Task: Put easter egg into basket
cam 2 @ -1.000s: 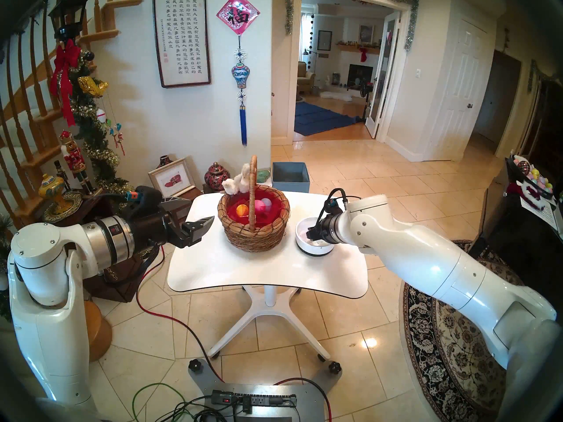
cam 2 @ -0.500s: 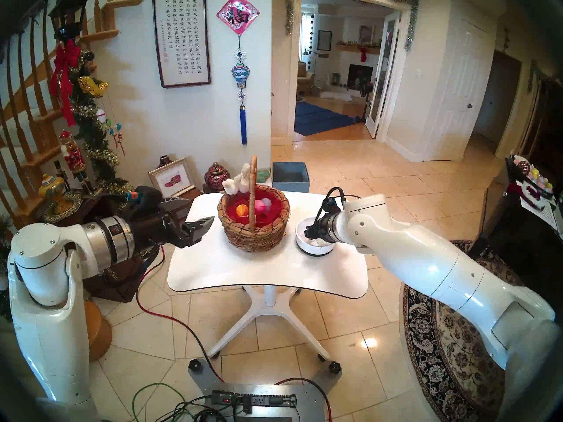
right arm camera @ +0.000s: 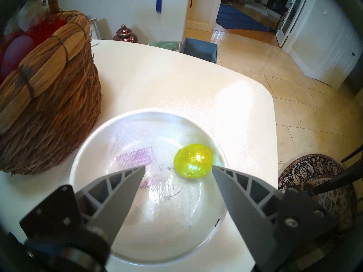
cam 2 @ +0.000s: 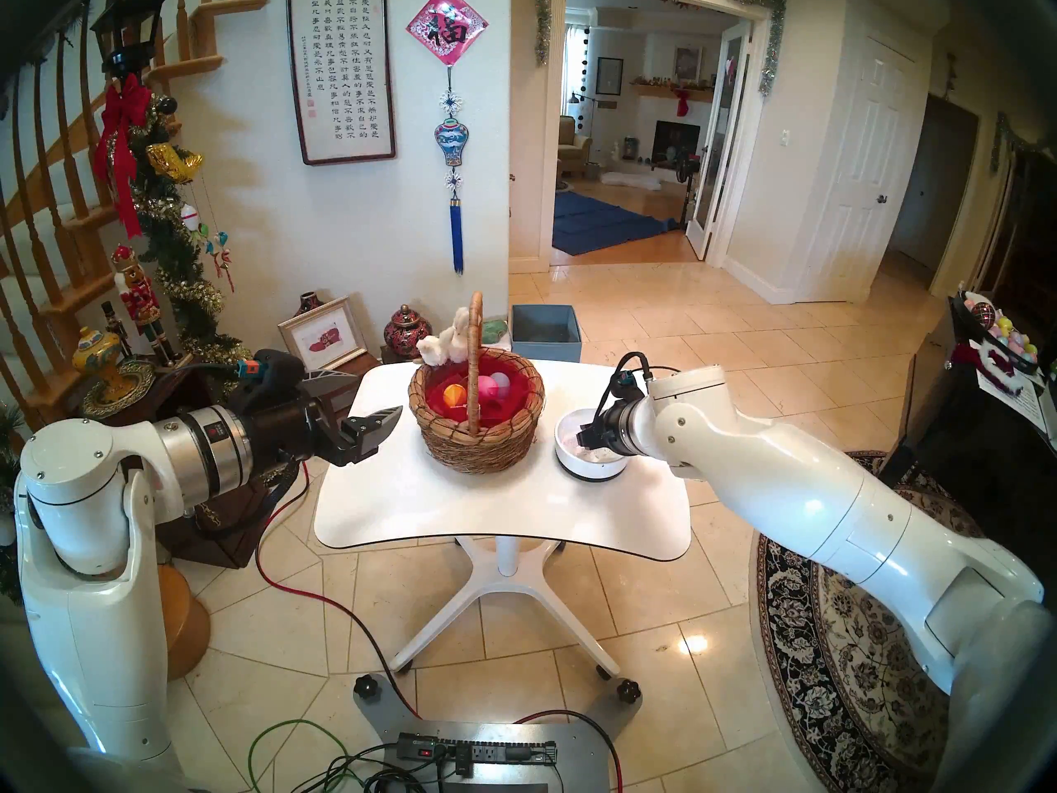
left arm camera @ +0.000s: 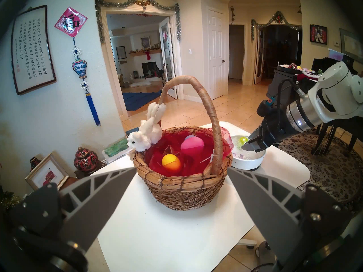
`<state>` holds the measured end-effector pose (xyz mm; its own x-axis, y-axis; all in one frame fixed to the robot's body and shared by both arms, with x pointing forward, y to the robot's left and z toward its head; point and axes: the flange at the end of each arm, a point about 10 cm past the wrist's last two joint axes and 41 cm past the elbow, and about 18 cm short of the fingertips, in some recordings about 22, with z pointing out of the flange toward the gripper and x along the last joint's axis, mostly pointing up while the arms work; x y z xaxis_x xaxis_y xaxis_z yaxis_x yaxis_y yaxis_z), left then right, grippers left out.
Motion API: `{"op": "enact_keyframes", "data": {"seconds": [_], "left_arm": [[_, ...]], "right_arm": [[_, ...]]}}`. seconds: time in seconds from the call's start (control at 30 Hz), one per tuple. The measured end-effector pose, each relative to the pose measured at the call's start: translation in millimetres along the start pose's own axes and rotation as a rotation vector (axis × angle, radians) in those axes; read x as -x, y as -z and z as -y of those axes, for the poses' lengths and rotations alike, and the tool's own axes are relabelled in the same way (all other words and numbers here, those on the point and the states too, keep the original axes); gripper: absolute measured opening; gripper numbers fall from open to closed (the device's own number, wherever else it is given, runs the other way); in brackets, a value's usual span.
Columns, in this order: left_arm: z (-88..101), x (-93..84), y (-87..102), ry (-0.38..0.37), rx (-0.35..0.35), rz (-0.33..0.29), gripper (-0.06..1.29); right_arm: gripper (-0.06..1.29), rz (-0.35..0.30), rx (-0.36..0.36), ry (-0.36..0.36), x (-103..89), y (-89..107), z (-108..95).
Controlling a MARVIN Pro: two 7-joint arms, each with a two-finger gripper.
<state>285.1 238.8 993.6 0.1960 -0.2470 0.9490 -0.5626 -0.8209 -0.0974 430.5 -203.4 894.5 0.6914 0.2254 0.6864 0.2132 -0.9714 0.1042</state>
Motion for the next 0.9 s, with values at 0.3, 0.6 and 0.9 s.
{"op": "enact_keyframes", "data": {"seconds": [0.3,0.6,0.9], "left_arm": [[0.0,0.0,0.0,0.0,0.0,0.0,1.26],[0.0,0.0,0.0,0.0,0.0,0.0,1.26],[0.0,0.0,0.0,0.0,0.0,0.0,1.26]], "right_arm": [[0.83,0.003,0.009,0.0,1.6,-0.4,-3.7],[0.81,0.011,0.008,-0.005,3.1,-3.9,-7.9],[0.78,0.009,0.002,-0.012,2.1,-7.1,-10.8]]}}
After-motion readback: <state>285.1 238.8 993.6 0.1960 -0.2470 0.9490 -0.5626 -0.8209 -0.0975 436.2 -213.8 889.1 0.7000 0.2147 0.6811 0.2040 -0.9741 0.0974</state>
